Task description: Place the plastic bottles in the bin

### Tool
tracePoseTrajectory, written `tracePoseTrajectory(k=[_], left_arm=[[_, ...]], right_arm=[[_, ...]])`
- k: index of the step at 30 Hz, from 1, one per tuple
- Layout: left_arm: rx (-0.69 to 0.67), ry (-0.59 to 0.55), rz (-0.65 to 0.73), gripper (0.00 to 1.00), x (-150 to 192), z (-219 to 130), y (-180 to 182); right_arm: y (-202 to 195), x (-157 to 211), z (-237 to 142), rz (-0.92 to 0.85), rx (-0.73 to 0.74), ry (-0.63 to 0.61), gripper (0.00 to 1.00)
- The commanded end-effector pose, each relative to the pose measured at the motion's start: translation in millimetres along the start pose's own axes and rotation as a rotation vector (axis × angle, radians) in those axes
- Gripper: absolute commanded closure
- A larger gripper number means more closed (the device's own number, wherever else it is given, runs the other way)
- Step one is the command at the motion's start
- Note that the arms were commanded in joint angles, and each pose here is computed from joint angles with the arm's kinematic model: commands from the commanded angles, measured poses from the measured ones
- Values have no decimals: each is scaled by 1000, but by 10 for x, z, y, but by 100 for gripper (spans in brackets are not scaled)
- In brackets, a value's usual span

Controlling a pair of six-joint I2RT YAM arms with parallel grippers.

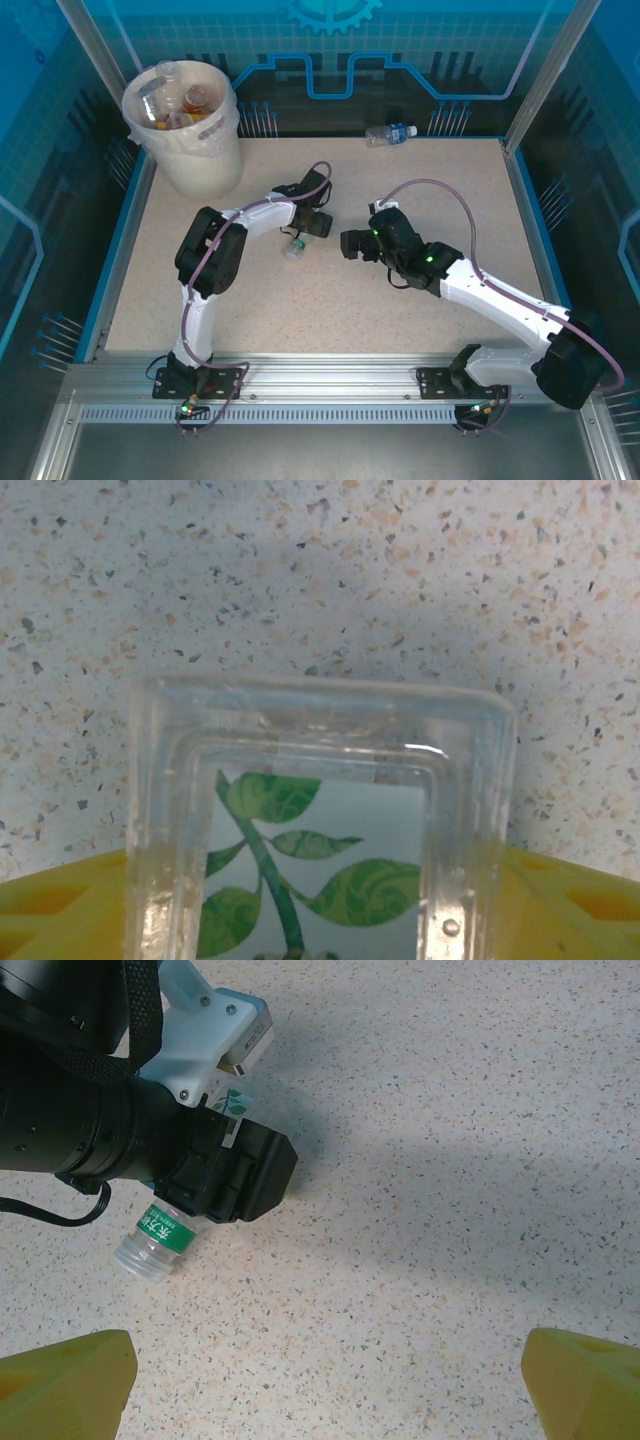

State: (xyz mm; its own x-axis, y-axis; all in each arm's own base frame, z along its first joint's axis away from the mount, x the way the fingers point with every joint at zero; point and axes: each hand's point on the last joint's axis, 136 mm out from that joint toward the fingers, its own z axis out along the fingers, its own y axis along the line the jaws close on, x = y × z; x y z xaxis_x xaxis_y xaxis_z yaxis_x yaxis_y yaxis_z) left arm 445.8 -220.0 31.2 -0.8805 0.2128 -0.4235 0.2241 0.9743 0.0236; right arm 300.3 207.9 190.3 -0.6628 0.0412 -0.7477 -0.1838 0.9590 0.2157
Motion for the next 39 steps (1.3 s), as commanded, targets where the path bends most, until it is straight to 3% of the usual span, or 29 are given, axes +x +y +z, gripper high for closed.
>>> tracePoseTrajectory(k=[1, 8, 19, 29, 39], left_arm=[[-17, 17, -3, 29, 57, 32, 40], [-15, -10, -9, 41, 36, -24, 65], [46, -122, -74, 51, -109, -268, 84], [153, -307, -144, 52, -328, -898, 193], [258, -535, -290, 53, -589, -1840, 672]], right_arm=[[-28, -99, -83, 22, 3, -29, 0], [-9, -110, -98, 24, -15, -40, 0], [307, -171, -154, -33, -195, -73, 0], [752, -216, -174, -122, -379, -78, 0], [937, -316, -123, -148, -397, -85, 0]])
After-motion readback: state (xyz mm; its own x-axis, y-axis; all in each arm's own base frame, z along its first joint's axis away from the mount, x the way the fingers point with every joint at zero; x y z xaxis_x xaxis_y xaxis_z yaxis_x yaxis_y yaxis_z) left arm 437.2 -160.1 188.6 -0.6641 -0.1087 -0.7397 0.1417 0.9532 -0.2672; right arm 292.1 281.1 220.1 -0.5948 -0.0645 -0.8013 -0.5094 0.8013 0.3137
